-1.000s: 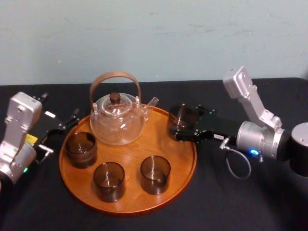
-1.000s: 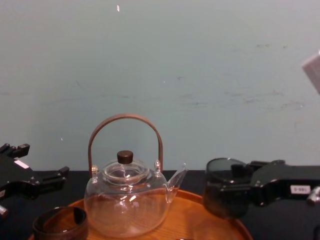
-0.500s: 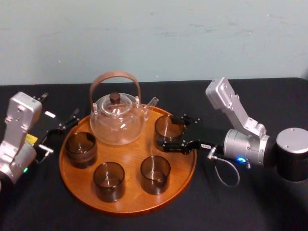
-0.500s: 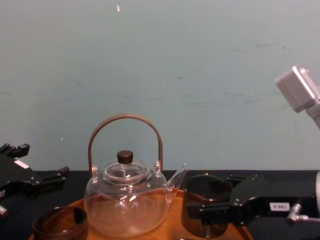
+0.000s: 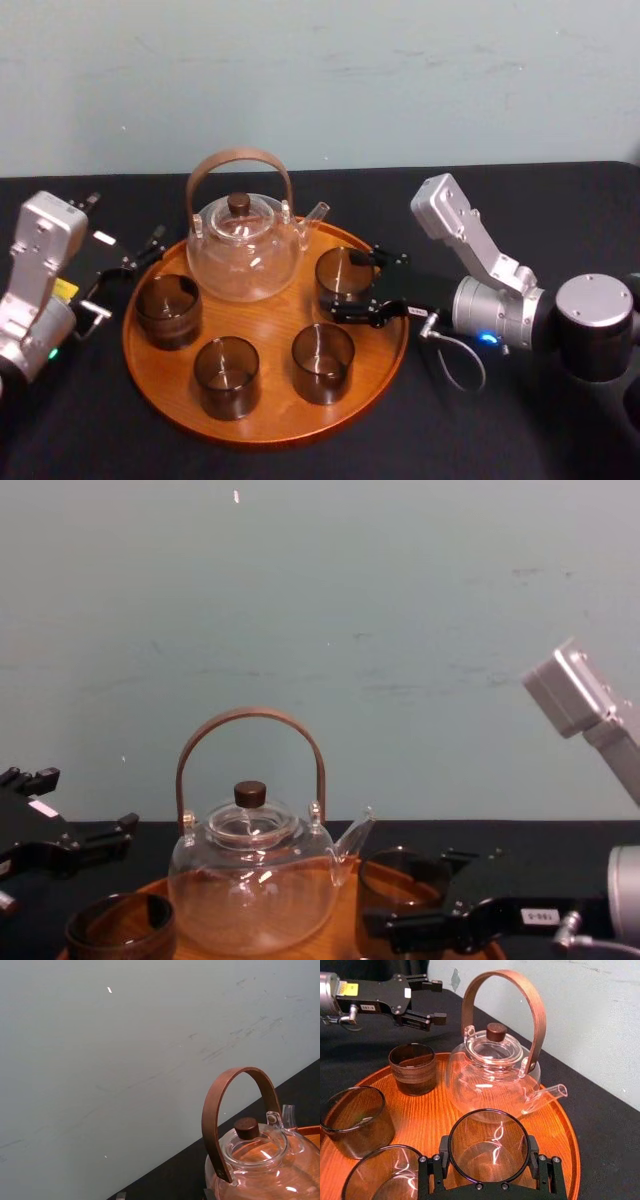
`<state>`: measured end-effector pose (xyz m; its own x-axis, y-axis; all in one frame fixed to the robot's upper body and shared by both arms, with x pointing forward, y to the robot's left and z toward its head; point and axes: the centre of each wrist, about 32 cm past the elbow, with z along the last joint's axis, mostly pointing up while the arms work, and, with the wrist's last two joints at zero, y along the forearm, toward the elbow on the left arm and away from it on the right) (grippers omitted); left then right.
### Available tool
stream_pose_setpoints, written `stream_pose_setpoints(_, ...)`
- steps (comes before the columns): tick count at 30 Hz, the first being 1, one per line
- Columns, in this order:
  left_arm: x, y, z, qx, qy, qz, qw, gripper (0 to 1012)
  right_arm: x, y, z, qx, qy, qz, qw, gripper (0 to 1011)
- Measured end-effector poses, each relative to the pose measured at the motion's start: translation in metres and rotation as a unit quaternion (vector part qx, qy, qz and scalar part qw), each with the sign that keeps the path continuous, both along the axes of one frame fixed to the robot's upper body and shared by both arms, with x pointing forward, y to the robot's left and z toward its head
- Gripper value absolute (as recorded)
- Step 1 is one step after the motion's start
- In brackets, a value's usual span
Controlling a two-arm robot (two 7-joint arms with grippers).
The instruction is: Pick up the glass from the table and place it on the tray.
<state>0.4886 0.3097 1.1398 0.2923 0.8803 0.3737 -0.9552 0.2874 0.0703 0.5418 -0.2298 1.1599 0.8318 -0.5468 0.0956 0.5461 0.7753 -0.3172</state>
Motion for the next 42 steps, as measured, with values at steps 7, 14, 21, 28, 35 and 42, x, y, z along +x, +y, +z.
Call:
stream_pose_setpoints(7,0.0,0.0,0.0,0.0,0.0,0.0,1.0,1001,0.004,0.001,-0.004,-0.004,0.0,-0.004,1.0,904)
stream_pose_setpoints(14,0.0,0.0,0.0,0.0,0.0,0.0,1.0,1001,0.007,0.002,-0.007,-0.006,-0.001,-0.007,1.0,904)
stream_pose_setpoints(21,0.0,0.0,0.0,0.0,0.0,0.0,1.0,1001,0.013,0.001,-0.009,-0.007,-0.003,-0.014,0.9999,904)
stream_pose_setpoints(28,0.0,0.0,0.0,0.0,0.0,0.0,1.0,1001,0.017,0.0,-0.011,-0.007,-0.004,-0.021,0.9997,904)
stream_pose_setpoints(35,0.0,0.0,0.0,0.0,0.0,0.0,1.0,1001,0.019,-0.002,-0.014,-0.008,0.0,-0.023,0.9997,904)
stream_pose_setpoints(42,0.0,0.0,0.0,0.0,0.0,0.0,1.0,1001,0.019,-0.003,-0.017,-0.009,0.004,-0.024,0.9997,904)
